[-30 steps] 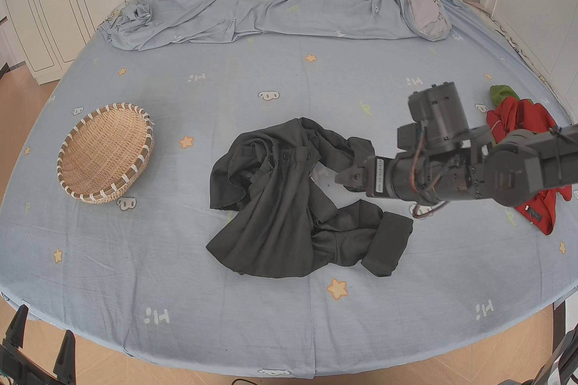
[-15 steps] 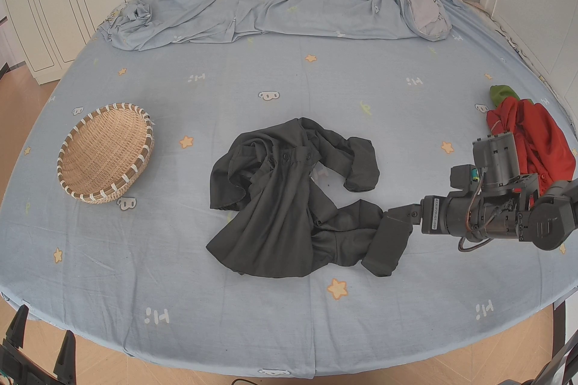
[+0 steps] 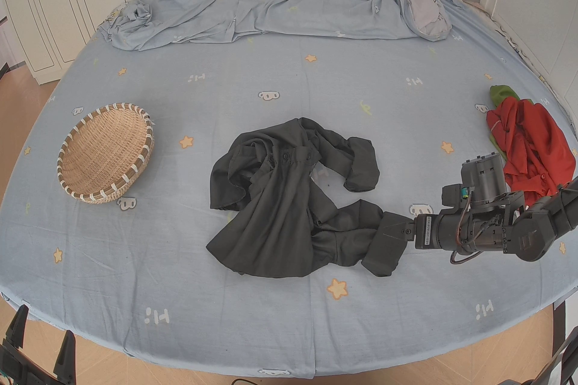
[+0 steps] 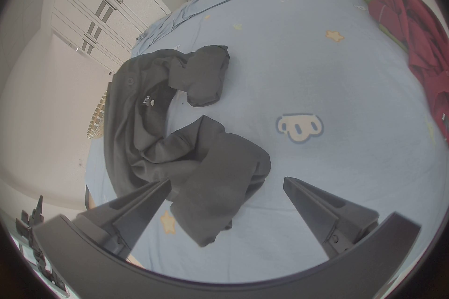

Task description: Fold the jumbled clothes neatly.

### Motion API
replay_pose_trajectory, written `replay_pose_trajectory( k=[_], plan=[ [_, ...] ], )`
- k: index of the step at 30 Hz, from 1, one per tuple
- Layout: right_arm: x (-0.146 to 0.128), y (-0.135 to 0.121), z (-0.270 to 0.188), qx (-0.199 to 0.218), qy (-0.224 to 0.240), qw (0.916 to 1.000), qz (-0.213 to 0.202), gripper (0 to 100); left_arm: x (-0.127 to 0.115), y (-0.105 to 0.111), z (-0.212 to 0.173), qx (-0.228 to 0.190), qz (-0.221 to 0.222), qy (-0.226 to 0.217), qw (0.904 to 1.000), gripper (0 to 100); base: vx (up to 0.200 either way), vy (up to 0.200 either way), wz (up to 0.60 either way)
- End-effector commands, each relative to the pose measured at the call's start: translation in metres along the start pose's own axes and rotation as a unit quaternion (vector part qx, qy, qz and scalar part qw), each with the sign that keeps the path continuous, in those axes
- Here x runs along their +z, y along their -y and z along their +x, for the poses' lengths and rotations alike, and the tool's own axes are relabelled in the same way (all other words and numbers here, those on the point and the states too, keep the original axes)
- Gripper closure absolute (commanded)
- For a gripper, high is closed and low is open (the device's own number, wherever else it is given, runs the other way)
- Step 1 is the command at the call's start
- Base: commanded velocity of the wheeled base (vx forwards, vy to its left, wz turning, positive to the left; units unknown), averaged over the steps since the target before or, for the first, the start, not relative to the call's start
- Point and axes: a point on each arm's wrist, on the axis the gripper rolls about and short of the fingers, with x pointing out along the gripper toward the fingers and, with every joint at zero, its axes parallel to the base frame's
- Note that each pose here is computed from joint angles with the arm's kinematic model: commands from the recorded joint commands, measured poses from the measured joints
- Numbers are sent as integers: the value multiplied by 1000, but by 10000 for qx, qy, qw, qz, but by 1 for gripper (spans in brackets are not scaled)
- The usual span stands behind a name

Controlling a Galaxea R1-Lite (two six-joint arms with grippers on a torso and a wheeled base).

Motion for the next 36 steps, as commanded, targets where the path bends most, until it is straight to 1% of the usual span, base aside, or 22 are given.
replay_pose_trajectory(
  k=[1, 4, 9, 10, 17, 21, 26, 31, 32, 33, 34, 36],
  plan=[
    [-9, 8, 25, -80, -190, 9998, 32, 0, -5, 0, 0, 0, 2, -2, 10000, 0, 0, 0, 0],
    [-7, 14, 34, -106, -116, 9999, 67, 0, -5, 0, 0, 0, 2, -2, 10000, 0, 0, 0, 0],
    [-6, 17, 49, -84, 16, 9999, 71, 0, -5, 0, 0, 0, 2, -2, 10000, 0, 0, 0, 0],
    [-6, 17, 50, -72, 27, 9999, 69, 100, -5, 0, 0, 0, 2, -2, 10000, 0, 0, 0, 0],
    [-1, 17, 51, -51, 101, 9999, 56, 100, -5, 0, 0, 0, 2, -2, 10000, 0, 0, 0, 0],
    [3, 21, 48, -91, 181, 9997, 101, 100, -5, 0, 0, 0, 2, -2, 10000, 0, 0, 0, 0],
    [19, 36, 27, -258, 531, 9979, 278, 100, -5, 0, 0, -8, 2, -2, 10000, 0, 0, 0, 0],
    [38, 62, -5, -581, 1033, 9915, 545, 100, -5, 0, 0, 0, 2, -2, 10000, 0, 0, 0, 0],
    [38, 62, -5, -581, 1033, 9915, 545, 100, -5, 0, 0, 0, 2, -2, 10000, 0, 0, 0, 0],
    [46, 75, -19, -748, 1251, 9871, 668, 100, -5, 0, 0, 0, 2, 5, 10000, 0, 0, 0, 0],
    [47, 79, -22, -794, 1295, 9859, 697, 100, -5, 0, 0, 0, 2, 5, 10000, 0, 0, 0, 0],
    [54, 95, -38, -989, 1532, 9797, 838, 100, -5, 0, 0, 0, 2, 5, 10000, 0, 0, 0, 0]
  ],
)
